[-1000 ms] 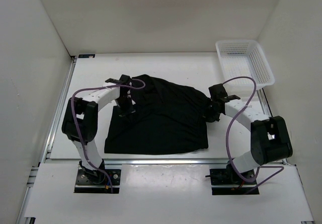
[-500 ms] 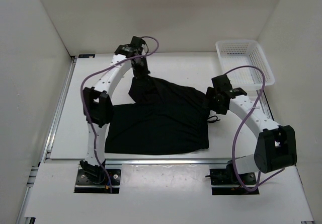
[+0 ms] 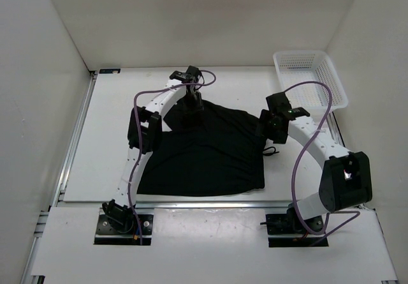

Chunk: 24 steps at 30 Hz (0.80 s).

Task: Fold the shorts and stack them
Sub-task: Flatten the shorts out

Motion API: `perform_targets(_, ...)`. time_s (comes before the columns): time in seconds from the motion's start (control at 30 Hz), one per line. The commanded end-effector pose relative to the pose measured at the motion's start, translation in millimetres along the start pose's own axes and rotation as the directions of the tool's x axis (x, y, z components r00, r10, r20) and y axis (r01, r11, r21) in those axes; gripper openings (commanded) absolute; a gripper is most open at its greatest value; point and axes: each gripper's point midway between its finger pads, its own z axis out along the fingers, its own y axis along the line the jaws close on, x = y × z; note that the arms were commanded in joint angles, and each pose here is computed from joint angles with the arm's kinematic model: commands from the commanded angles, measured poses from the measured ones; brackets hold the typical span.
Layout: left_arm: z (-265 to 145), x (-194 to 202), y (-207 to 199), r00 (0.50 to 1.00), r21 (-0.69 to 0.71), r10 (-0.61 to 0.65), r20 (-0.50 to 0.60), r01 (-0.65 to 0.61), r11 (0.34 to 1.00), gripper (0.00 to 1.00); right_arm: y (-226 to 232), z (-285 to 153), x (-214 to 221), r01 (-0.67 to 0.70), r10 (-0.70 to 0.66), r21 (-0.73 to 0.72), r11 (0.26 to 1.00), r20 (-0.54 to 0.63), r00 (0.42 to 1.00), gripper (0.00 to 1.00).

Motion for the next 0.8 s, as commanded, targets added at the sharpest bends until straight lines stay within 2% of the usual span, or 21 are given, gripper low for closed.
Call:
perform_targets(0.0, -26, -25, -22, 0.996, 0.089, 0.015, 0.088, -0.022, 0.996, 0.35, 11, -6, -21, 0.025, -0.024, -0.018, 1.000, 0.036, 0.999, 0.72)
perform_targets(0.03, -26, -25, -22, 0.996, 0.090, 0.006, 0.087, -0.013, 0.996, 0.14, 11, -6, -20, 0.026, -0.026, -0.013, 1.000, 0.027, 0.999, 0.72)
perform_targets(0.07, -31, -27, -22, 0.995, 0.088, 0.006, 0.101, -0.015, 0.996, 0.10, 14, -9, -27, 0.033, -0.032, -0.022, 0.999, 0.043, 0.999, 0.72)
perform_targets(0.17, -65, -31, -19, 0.985, 0.062, 0.008, 0.171, -0.019, 0.998, 0.10, 17, -13, -35, 0.031, -0.029, -0.025, 0.999, 0.067, 0.997, 0.72)
perform_targets(0.3, -110, -11, -16, 0.979, 0.045, 0.027, 0.201, -0.037, 0.998, 0.10, 20, -12, -40, 0.031, -0.029, -0.025, 0.999, 0.069, 0.997, 0.72)
perform_targets(0.37, -103, 15, -16, 0.989, 0.037, 0.046, 0.139, -0.051, 0.998, 0.10, 24, -5, -39, 0.041, -0.040, -0.020, 0.999, 0.051, 0.998, 0.72)
perform_targets(0.47, -94, 60, -36, 0.997, 0.088, 0.059, 0.050, -0.063, 0.994, 0.10, 28, 2, -41, 0.042, -0.042, -0.022, 0.999, 0.036, 0.998, 0.72)
perform_targets(0.5, -87, 71, -42, 0.997, 0.097, 0.077, 0.027, -0.079, 0.992, 0.15, 31, -1, -46, 0.032, -0.031, -0.029, 0.999, 0.047, 0.998, 0.72)
perform_targets(0.57, -79, 92, -52, 0.994, 0.089, 0.108, -0.010, -0.107, 0.990, 0.30, 37, 0, -45, 0.040, -0.039, -0.042, 0.998, 0.041, 0.998, 0.72)
perform_targets(0.6, -79, 97, -56, 0.993, 0.100, 0.118, -0.019, -0.115, 0.988, 0.55, 37, 0, -45, 0.040, -0.039, -0.042, 0.998, 0.041, 0.998, 0.72)
perform_targets(0.63, -74, 100, -53, 0.993, 0.087, 0.115, -0.039, -0.111, 0.990, 0.67, 37, 0, -45, 0.040, -0.039, -0.042, 0.998, 0.041, 0.998, 0.72)
perform_targets(0.7, -77, 95, -47, 0.994, 0.046, 0.112, -0.019, -0.111, 0.993, 0.77, 37, 0, -45, 0.040, -0.039, -0.042, 0.998, 0.041, 0.998, 0.72)
perform_targets(0.77, -86, 85, -50, 0.992, 0.039, 0.124, 0.022, -0.125, 0.991, 0.77, 36, -4, -45, 0.040, -0.039, -0.042, 0.998, 0.041, 0.998, 0.72)
